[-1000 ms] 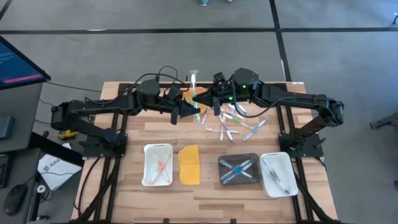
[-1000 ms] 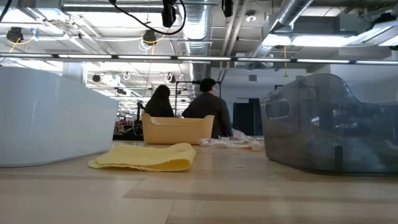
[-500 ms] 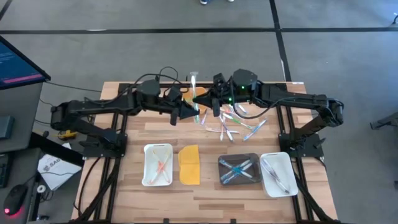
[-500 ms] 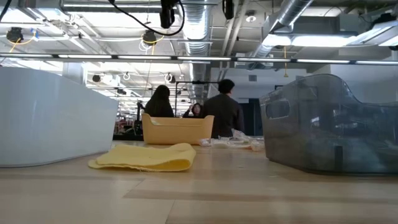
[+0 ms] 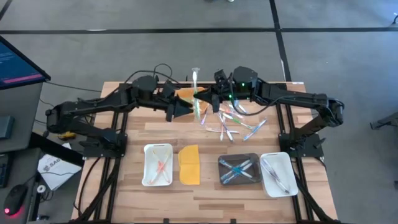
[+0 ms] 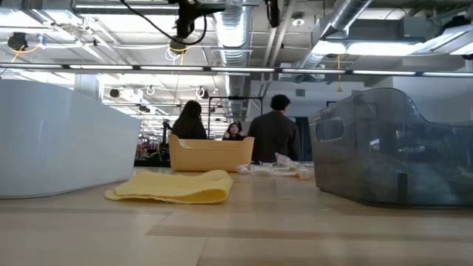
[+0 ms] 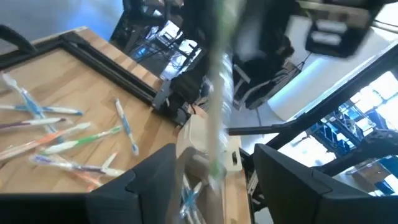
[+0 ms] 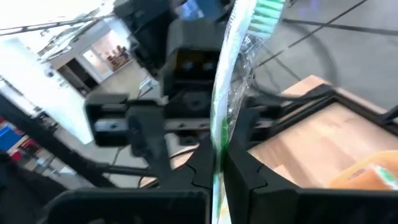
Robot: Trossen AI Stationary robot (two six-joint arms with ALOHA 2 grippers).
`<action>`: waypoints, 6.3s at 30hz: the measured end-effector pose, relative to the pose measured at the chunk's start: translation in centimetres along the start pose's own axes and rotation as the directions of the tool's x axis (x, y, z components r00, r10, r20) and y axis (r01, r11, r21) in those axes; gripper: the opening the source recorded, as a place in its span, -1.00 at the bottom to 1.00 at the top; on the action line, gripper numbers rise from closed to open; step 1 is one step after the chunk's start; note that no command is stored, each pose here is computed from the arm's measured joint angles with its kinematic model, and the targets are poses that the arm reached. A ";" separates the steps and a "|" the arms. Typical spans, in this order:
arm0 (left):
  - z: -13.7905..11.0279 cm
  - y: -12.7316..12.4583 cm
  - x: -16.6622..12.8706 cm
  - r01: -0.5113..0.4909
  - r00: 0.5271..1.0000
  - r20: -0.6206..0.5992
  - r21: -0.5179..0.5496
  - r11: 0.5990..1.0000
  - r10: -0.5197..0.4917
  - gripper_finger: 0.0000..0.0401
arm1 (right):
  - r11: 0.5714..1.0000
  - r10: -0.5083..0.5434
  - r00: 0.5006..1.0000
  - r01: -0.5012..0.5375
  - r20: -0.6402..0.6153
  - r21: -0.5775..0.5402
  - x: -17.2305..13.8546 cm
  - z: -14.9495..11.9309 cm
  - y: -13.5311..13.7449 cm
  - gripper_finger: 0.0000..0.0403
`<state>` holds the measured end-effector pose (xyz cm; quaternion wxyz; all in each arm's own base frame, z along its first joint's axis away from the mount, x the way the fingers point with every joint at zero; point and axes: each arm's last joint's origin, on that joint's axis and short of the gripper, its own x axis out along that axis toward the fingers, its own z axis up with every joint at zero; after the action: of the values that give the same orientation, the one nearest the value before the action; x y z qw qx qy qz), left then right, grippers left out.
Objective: Pick & Place Toothbrushes
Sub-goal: Put the green toothbrush into the yellow bin
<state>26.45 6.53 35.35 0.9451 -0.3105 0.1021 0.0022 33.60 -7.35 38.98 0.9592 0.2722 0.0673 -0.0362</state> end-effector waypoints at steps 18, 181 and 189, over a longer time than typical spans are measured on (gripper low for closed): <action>-0.6 1.3 -5.9 -0.320 0.942 -0.088 0.056 0.946 0.324 -0.08 | 0.977 -0.163 0.978 0.143 -0.127 -0.156 7.1 0.2 -7.5 -0.97; 1.4 -3.4 8.1 -0.063 0.947 0.323 0.190 0.980 -0.002 -0.19 | 0.842 -0.387 0.908 0.278 -0.158 -0.463 -18.7 -2.6 5.6 -0.38; -0.3 -2.2 8.5 -0.140 0.985 0.137 0.261 0.955 0.107 -0.18 | 0.803 -0.541 0.813 0.422 -0.216 -0.421 -16.8 -7.5 0.7 -0.39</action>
<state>34.85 4.06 34.76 0.9809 -0.1713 0.0632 0.0665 16.27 -2.26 35.52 0.9253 0.0710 0.2979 -0.2239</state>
